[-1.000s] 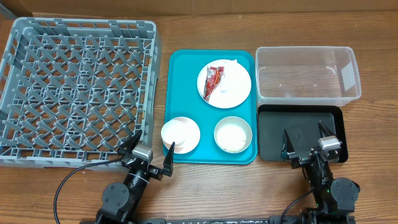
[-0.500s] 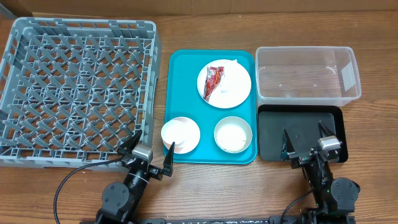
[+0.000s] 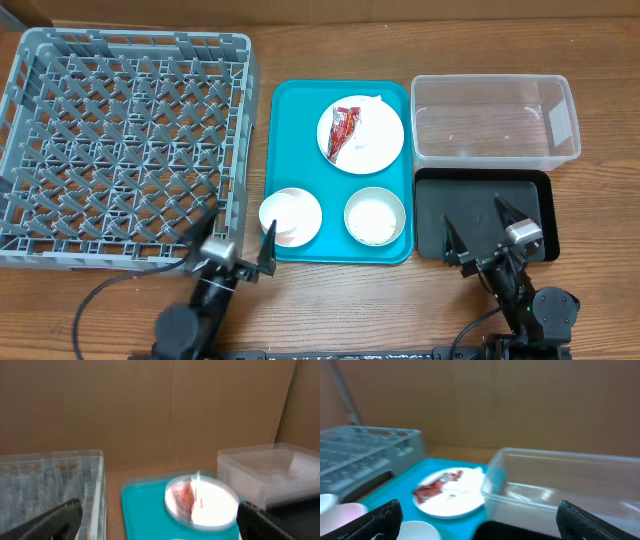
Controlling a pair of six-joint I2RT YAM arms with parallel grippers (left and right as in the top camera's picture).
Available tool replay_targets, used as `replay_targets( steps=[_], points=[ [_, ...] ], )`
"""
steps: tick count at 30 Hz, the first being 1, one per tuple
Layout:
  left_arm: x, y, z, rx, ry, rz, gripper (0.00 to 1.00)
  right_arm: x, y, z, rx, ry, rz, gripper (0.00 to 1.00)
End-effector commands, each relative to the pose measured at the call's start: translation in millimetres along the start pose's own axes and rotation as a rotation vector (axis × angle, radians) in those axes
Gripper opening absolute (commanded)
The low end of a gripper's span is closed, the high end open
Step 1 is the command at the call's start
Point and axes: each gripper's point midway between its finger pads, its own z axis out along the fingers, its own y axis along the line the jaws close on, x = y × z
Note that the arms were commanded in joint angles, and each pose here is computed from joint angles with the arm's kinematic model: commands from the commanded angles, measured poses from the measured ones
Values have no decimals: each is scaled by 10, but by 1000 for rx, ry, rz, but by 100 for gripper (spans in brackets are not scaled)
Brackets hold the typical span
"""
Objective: Sort waste into correct bins and load items into the dishwasher
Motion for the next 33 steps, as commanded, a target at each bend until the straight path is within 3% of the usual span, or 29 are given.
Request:
replay_targets(
  steps=[1, 7, 11, 16, 21, 28, 31, 33],
  points=[
    [-430, 95, -41, -57, -135, 23, 100, -350, 261, -71, -129, -57, 4, 100],
    [-987, 106, -28, -80, -82, 22, 100, -863, 357, -183, -127, -39, 16, 100],
    [-1393, 65, 210, -69, 74, 24, 100, -1189, 387, -190, -115, 75, 77, 100],
    [-1632, -157, 678, 49, 392, 1, 100, -1555, 334, -113, -64, 276, 184, 100],
    [-1578, -297, 1022, 121, 704, -47, 100, -1855, 358, 46, -93, 419, 269, 100],
    [-1086, -339, 1225, 137, 1020, -107, 100, -2099, 958, 160, -571, 478, 433, 100],
    [-913, -329, 1229, 131, 1087, -116, 100, -1951, 829, 310, -493, 551, 545, 100],
    [-872, -329, 1220, 130, 1105, -118, 100, -1717, 604, 421, -310, 637, 658, 100]
  ],
)
